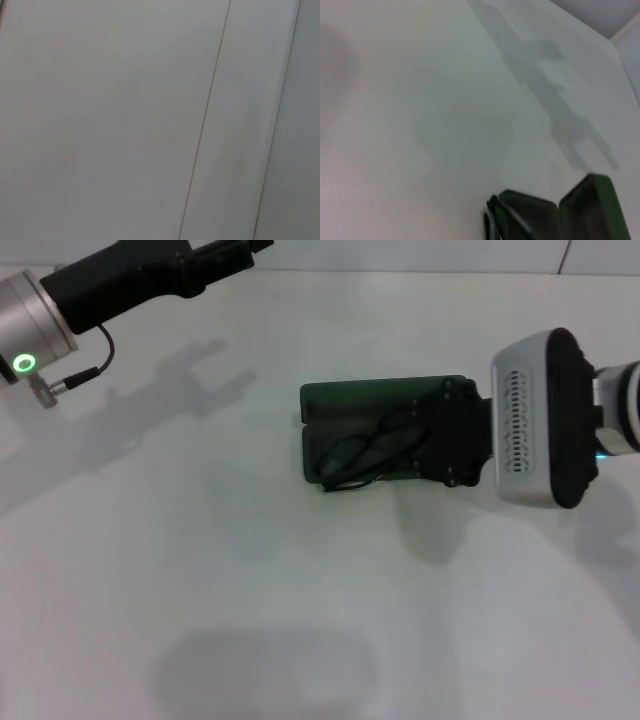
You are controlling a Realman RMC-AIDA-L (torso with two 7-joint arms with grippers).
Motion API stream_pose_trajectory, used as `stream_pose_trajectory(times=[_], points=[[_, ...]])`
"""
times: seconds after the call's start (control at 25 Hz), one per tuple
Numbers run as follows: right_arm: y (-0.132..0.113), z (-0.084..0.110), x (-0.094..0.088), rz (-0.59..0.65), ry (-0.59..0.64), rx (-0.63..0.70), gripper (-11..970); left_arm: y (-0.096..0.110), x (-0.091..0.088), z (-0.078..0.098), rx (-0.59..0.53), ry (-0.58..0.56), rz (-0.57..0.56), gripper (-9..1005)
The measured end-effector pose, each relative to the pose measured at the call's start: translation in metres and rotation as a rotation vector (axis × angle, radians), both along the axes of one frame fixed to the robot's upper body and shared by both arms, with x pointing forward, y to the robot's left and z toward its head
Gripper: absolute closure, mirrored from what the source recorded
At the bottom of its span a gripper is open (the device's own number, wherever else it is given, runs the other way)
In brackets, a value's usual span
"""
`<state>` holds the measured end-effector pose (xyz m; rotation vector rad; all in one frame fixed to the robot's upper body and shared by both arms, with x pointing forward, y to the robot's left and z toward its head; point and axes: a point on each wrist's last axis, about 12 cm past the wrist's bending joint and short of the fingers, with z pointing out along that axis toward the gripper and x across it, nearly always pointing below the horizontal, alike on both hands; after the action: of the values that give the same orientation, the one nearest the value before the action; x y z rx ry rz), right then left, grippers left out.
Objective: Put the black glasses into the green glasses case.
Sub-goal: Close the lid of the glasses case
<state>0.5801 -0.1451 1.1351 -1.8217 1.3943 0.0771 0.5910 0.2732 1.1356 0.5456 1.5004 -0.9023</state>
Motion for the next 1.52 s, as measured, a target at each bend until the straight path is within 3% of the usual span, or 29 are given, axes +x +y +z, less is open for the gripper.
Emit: stream_pose_trajectory(times=[0.52, 1.0, 1.52], points=[[0.026, -0.001, 0.013, 0.043, -0.003, -0.124, 595, -0.003, -0.002, 0.001, -0.006, -0.017, -0.027, 170], [0.034, -0.011, 0.016, 0.034, -0.044, -0.147, 599, -0.002, -0.001, 0.002, 0.004, -0.028, -0.024, 171], [0.031, -0.015, 0.011, -0.046, -0.063, -0.044, 873, -0.005, 0.004, 0.008, 0.021, -0.04, -0.033, 170]])
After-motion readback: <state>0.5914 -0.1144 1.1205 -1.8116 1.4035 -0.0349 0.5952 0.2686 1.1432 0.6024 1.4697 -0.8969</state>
